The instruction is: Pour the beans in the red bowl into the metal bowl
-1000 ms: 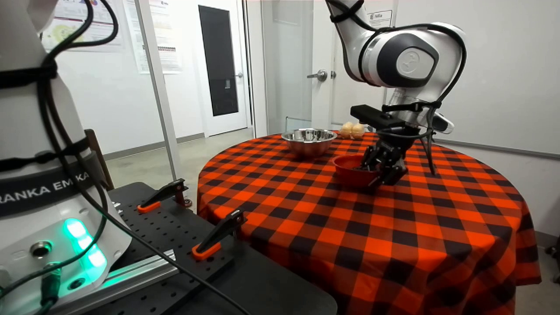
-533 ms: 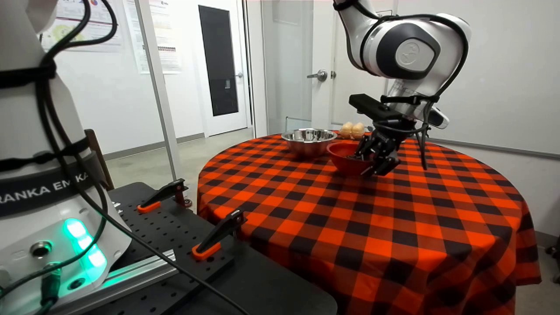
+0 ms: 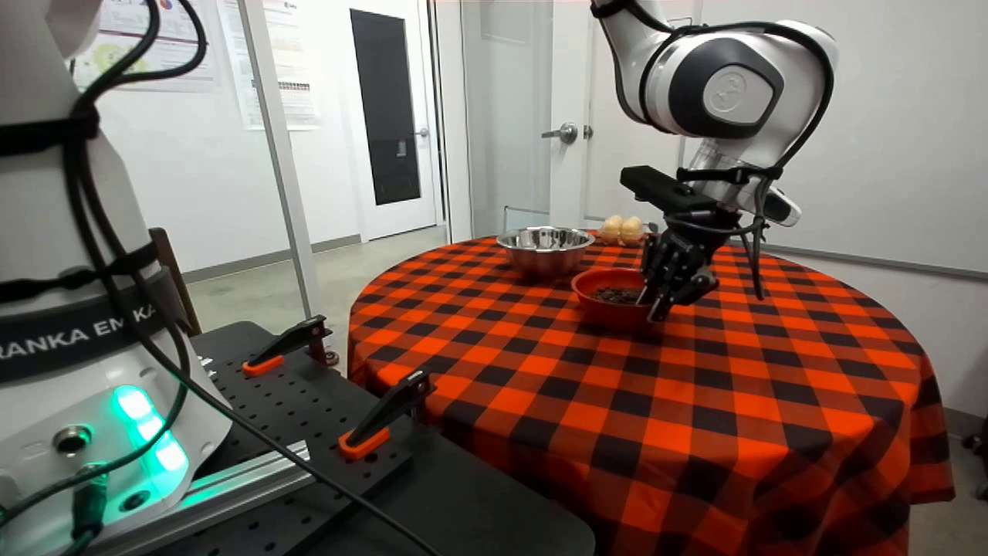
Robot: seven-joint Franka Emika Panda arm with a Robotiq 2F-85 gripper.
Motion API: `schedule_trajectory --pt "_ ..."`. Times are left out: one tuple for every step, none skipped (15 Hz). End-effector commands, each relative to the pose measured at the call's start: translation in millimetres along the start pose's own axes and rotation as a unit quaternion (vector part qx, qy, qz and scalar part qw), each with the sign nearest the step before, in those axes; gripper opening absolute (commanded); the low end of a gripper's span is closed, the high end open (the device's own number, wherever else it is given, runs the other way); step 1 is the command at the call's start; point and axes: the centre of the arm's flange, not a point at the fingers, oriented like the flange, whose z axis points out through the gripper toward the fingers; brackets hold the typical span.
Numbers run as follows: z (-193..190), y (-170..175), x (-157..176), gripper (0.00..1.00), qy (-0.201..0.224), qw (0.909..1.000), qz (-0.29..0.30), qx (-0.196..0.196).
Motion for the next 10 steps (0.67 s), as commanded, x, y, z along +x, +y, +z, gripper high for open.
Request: schedule_trajectory --pt "-2 1 -1 0.63 0.003 0.9999 -0.011 -0.007" --pt "-2 2 -1 0.69 0.003 0.9999 -0.011 -0.006" --pt "-2 2 -2 0.77 0.002 0.9999 -0.011 -0.004" --pt "-1 1 -2 0.65 0.002 0.9999 -0.011 -0.004" --pt "0 1 -2 0.41 0.001 0.9999 -0.014 -0.004" --pt "2 0 -2 0.4 0.001 0.9999 -0.016 -0.005" --pt "7 -1 -2 0.38 0.001 0.9998 -0.018 -0.012" --pt "13 -2 -1 0.3 0.001 0.9996 -0.02 -0.021" --pt "18 -3 -2 0.23 -0.001 0.9994 -0.024 -0.026" --pt "23 -5 -2 0.14 -0.004 0.9991 -0.028 -0.03"
